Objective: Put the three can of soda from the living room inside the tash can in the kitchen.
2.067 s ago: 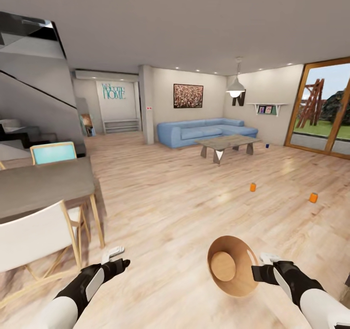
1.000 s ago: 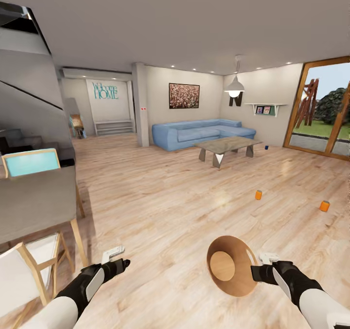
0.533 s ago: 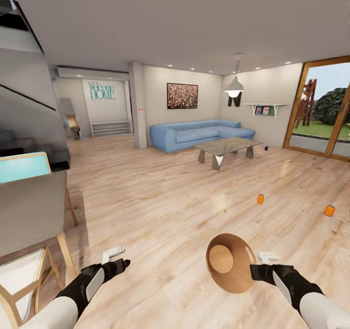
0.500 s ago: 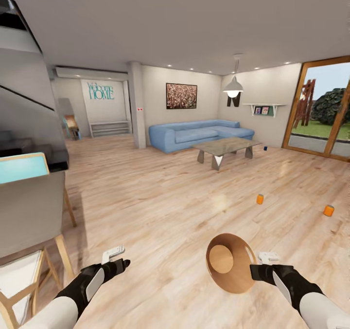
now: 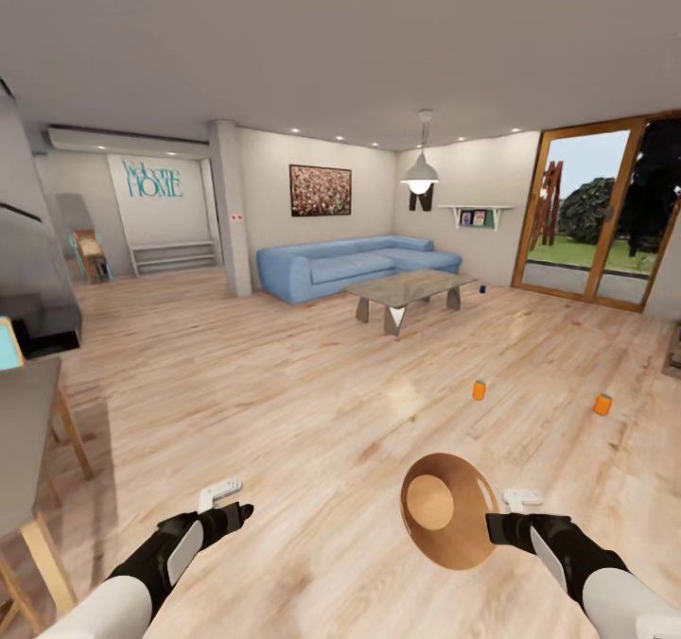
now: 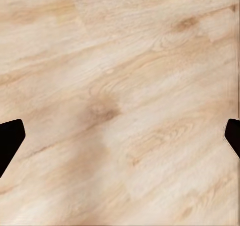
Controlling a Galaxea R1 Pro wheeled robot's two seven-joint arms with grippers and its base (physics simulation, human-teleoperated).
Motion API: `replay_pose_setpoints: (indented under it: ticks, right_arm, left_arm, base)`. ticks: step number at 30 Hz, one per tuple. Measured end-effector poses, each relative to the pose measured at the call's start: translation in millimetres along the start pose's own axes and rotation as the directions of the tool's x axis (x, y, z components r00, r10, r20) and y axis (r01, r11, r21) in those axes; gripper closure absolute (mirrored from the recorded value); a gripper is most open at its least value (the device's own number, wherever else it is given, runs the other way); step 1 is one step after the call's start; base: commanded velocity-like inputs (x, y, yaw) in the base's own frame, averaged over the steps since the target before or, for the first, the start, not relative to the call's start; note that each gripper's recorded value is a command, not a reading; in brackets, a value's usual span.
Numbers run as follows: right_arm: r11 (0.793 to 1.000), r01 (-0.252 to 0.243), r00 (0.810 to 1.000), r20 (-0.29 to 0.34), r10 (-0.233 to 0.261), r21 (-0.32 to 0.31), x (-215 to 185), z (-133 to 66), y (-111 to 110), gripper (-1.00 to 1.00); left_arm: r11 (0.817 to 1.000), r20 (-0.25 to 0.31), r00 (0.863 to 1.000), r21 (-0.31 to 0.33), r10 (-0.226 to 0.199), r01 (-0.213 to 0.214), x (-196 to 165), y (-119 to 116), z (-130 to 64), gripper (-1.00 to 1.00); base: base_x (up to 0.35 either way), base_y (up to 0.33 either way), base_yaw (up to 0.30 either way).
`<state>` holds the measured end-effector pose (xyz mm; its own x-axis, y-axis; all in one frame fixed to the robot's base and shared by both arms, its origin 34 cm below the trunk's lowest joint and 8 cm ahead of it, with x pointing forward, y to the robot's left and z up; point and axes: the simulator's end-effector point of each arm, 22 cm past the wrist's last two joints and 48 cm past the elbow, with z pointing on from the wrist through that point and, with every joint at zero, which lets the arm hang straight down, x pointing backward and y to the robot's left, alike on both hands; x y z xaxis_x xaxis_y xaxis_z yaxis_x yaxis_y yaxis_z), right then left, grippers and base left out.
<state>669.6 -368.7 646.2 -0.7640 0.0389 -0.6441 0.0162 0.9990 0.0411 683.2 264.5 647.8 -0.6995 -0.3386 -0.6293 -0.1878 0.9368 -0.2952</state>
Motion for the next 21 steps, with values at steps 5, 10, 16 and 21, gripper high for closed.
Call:
replay_pose_setpoints:
  ticks: [5,10,16,21]
  right_arm:
    - [1.0,0.0,1.0,0.006,0.0,0.0,-2.3,-1.4,0.1,1.0]
    - [1.0,0.001,1.0,0.012,-0.001,0.0,-4.6,-2.9,0.2,1.0]
    - [1.0,0.001,1.0,0.017,-0.001,-0.001,-7.1,-4.6,0.4,1.0]
    - [1.0,0.001,1.0,0.022,-0.001,-0.001,-9.1,-6.1,0.4,1.0]
  left_arm:
    - [1.0,0.004,1.0,0.001,0.001,-0.001,-2.0,-0.8,-1.4,-1.0]
    - [1.0,0.008,1.0,0.003,0.001,-0.001,-4.0,-1.7,-2.7,-1.0]
    - [1.0,0.014,1.0,0.004,0.001,-0.002,-6.6,-2.0,-4.4,-1.0]
    - [1.0,0.018,1.0,0.006,0.002,-0.002,-8.5,-2.7,-5.8,-1.0]
  base:
    - [0.254,0.0,-0.218]
    - [0.251,0.0,-0.218]
    - [0.251,0.0,-0.218]
    - [0.27,0.0,-0.218]
